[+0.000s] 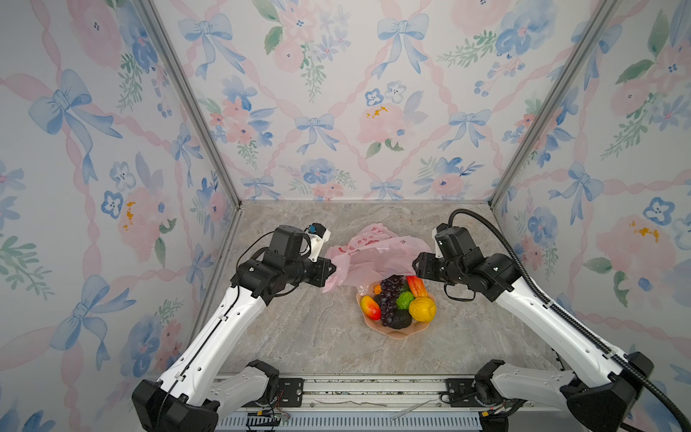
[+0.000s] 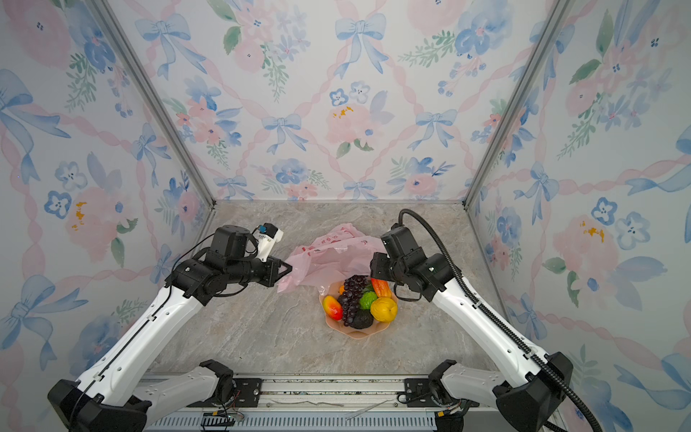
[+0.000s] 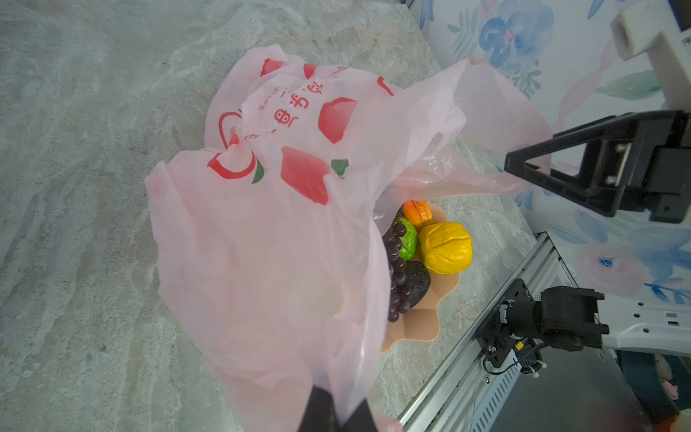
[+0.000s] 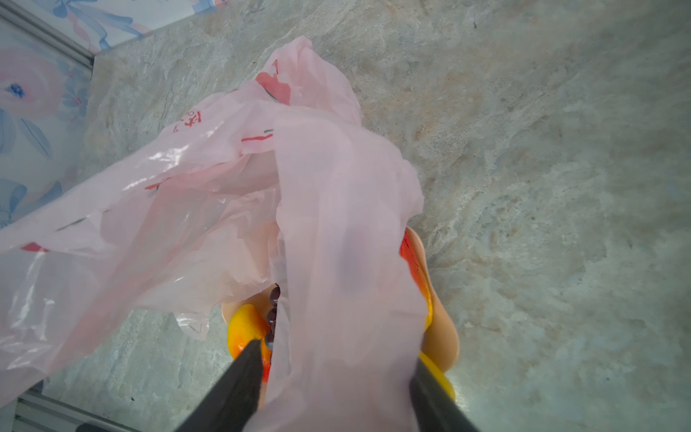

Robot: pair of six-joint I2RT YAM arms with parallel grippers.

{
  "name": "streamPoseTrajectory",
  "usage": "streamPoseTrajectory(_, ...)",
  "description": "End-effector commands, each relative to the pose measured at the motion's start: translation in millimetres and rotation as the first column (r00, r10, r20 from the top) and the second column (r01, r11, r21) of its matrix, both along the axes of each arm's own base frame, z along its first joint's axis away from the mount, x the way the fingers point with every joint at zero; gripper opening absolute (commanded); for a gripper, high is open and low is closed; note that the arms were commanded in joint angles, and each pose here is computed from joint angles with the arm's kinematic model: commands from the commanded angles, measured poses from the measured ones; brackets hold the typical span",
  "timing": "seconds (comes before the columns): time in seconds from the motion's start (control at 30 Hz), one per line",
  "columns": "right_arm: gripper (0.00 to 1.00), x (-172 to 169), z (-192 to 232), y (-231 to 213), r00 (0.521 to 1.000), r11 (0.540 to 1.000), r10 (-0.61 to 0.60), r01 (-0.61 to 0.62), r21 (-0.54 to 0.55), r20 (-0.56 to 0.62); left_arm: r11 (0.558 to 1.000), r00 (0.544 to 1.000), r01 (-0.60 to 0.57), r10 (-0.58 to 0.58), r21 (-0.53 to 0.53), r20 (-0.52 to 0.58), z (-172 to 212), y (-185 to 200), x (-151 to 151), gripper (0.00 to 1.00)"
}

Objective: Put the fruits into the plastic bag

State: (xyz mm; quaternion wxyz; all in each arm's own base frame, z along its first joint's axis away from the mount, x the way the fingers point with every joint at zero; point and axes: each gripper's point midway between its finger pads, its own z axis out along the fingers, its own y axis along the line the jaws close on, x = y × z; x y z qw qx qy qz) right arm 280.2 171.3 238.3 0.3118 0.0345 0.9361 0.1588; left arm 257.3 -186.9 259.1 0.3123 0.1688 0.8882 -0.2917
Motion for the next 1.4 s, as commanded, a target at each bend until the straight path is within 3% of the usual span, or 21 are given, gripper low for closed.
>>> streamPoseTrajectory(0.0,0.31,5,11,-6,0.999,1.0,-0.025,0.025,-0.001,0.037,1.0,1.0,-0.002,0.003,-0.016,0.005,2,-2,-2,0.0)
streamPoseTrajectory(0.13,0.01,6,17,-4,0.998,1.0,-0.017,0.017,0.006,0.053,1.0,1.0,-0.013,0.013,-0.013,0.011,4,0,-2,0.0)
streamPoseTrajectory(0.3,0.0,23,44,9,0.992,0.999,0.044,-0.043,-0.009,0.119,0.993,0.992,-0.115,0.115,0.005,0.057,20,14,15,0.0)
streamPoseTrajectory(0.43,0.0,82,98,34,0.971,0.996,0.09,-0.092,-0.004,0.222,0.96,0.952,-0.281,0.278,0.006,0.125,61,42,83,0.0)
streamPoseTrajectory(0.57,0.0,151,177,62,0.902,0.988,0.139,-0.155,0.006,0.409,0.913,0.881,-0.404,0.403,-0.05,0.249,132,69,171,0.0)
streamPoseTrajectory(0.67,0.0,159,265,74,0.763,0.98,0.168,-0.195,-0.025,0.624,0.9,0.789,-0.406,0.434,-0.161,0.434,228,62,189,0.0)
streamPoseTrajectory(0.73,0.0,140,321,78,0.634,0.975,0.175,-0.218,-0.043,0.753,0.9,0.691,-0.368,0.433,-0.233,0.579,299,48,169,0.0)
streamPoseTrajectory(0.8,0.0,114,359,78,0.518,0.968,0.188,-0.24,-0.069,0.835,0.921,0.584,-0.307,0.381,-0.239,0.717,354,27,133,0.0)
streamPoseTrajectory(0.87,0.0,86,381,76,0.409,0.964,0.205,-0.244,-0.11,0.889,0.934,0.487,-0.281,0.338,-0.222,0.805,386,13,99,0.0)
streamPoseTrajectory(0.93,0.0,58,387,71,0.317,0.961,0.206,-0.246,-0.13,0.926,0.94,0.45,-0.278,0.308,-0.196,0.838,391,6,77,0.0)
streamPoseTrajectory(0.97,0.0,50,377,69,0.295,0.96,0.204,-0.247,-0.131,0.934,0.944,0.451,-0.284,0.287,-0.169,0.845,381,3,72,0.0)
streamPoseTrajectory(1.0,0.0,50,358,66,0.306,0.961,0.208,-0.239,-0.137,0.929,0.94,0.451,-0.31,0.277,-0.142,0.849,361,5,72,0.0)
streamPoseTrajectory(1.03,0.0,57,333,63,0.353,0.964,0.22,-0.224,-0.147,0.909,0.931,0.454,-0.347,0.275,-0.117,0.848,334,8,77,0.0)
streamPoseTrajectory(1.1,0.0,89,247,54,0.552,0.962,0.263,-0.212,-0.171,0.791,0.881,0.465,-0.467,0.314,-0.071,0.828,260,34,86,0.0)
streamPoseTrajectory(1.17,0.0,113,152,47,0.739,0.95,0.311,-0.241,-0.196,0.598,0.855,0.609,-0.518,0.365,0.005,0.704,159,59,106,0.0)
streamPoseTrajectory(1.2,0.0,114,109,46,0.801,0.94,0.34,-0.269,-0.21,0.493,0.853,0.68,-0.521,0.397,0.025,0.616,109,69,111,0.0)
streamPoseTrajectory(1.23,0.0,110,76,47,0.837,0.928,0.366,-0.297,-0.223,0.406,0.851,0.725,-0.523,0.418,0.043,0.547,71,74,109,0.0)
streamPoseTrajectory(1.3,0.0,95,43,52,0.857,0.912,0.403,-0.348,-0.215,0.322,0.852,0.771,-0.518,0.428,0.075,0.471,26,76,100,0.0)
streamPoseTrajectory(1.37,0.0,82,38,54,0.855,0.905,0.421,-0.373,-0.205,0.304,0.861,0.787,-0.505,0.435,0.053,0.437,14,74,89,0.0)
